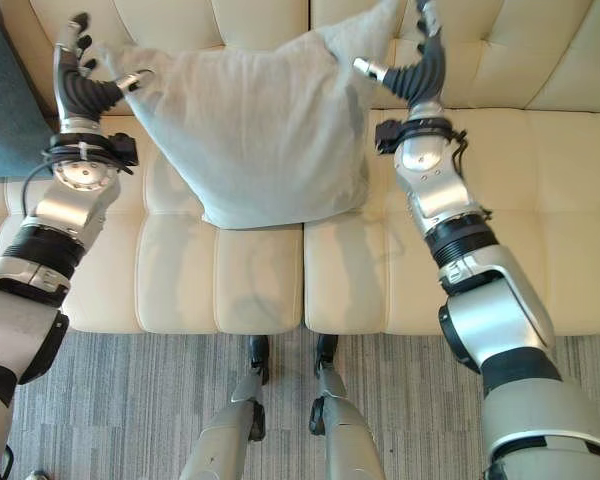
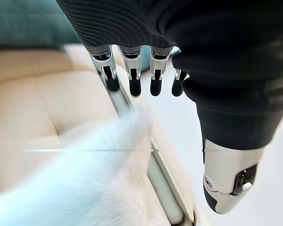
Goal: Pick up all the scattered cushions and arrange them neatly on the sofa.
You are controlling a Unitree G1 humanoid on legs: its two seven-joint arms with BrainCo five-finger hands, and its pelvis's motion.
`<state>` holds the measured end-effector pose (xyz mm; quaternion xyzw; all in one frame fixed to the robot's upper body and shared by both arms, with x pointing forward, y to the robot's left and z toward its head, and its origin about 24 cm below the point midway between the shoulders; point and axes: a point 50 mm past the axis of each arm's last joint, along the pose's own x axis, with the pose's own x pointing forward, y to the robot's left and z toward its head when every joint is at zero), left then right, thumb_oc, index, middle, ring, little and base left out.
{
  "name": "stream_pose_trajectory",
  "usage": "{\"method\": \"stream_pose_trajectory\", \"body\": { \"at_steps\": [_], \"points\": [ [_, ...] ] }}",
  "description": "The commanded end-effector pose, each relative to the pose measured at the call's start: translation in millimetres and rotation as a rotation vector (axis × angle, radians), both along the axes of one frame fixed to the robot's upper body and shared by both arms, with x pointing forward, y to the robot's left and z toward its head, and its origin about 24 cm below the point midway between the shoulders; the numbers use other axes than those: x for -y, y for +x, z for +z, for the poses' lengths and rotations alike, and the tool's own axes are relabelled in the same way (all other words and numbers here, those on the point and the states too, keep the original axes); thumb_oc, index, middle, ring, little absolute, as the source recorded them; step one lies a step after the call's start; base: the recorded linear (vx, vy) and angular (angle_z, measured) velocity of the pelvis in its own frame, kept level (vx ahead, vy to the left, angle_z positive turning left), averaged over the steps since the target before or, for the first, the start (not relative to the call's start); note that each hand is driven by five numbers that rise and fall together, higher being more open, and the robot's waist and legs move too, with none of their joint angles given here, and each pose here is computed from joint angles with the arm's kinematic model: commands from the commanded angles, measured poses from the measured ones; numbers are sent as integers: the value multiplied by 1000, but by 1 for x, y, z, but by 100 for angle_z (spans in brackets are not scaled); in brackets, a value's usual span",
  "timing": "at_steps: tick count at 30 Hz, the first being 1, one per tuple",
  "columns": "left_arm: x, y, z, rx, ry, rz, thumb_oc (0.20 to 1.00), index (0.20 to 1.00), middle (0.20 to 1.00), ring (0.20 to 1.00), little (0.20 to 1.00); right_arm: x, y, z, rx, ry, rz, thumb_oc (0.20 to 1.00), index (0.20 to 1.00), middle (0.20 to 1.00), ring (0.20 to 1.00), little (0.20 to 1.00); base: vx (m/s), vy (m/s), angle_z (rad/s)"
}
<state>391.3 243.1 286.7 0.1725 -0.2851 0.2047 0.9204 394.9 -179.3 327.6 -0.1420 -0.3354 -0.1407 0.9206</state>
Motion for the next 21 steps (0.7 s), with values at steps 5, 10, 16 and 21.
{"method": "stream_pose_trajectory", "body": {
  "at_steps": [5,10,16,21],
  "points": [
    [-52,-23,18,48,19,46,1000,1000,1000,1000,1000,43,-14,19,67,27,-29,1000,1000,1000,1000,1000,27,42,4],
    [-52,-61,-74,-67,46,-73,1000,1000,1000,1000,1000,68,-46,-66,-23,-3,46,1000,1000,1000,1000,1000,77,46,7],
    [-65,-137,-226,-504,-138,-46,1000,1000,1000,1000,1000,92,-108,-200,-371,30,76,1000,1000,1000,1000,1000,107,43,-7],
    [-63,-216,-319,-880,-301,16,1000,1000,1000,1000,1000,95,-168,-296,-755,41,81,1000,1000,1000,1000,1000,31,71,-13]
  ]
}}
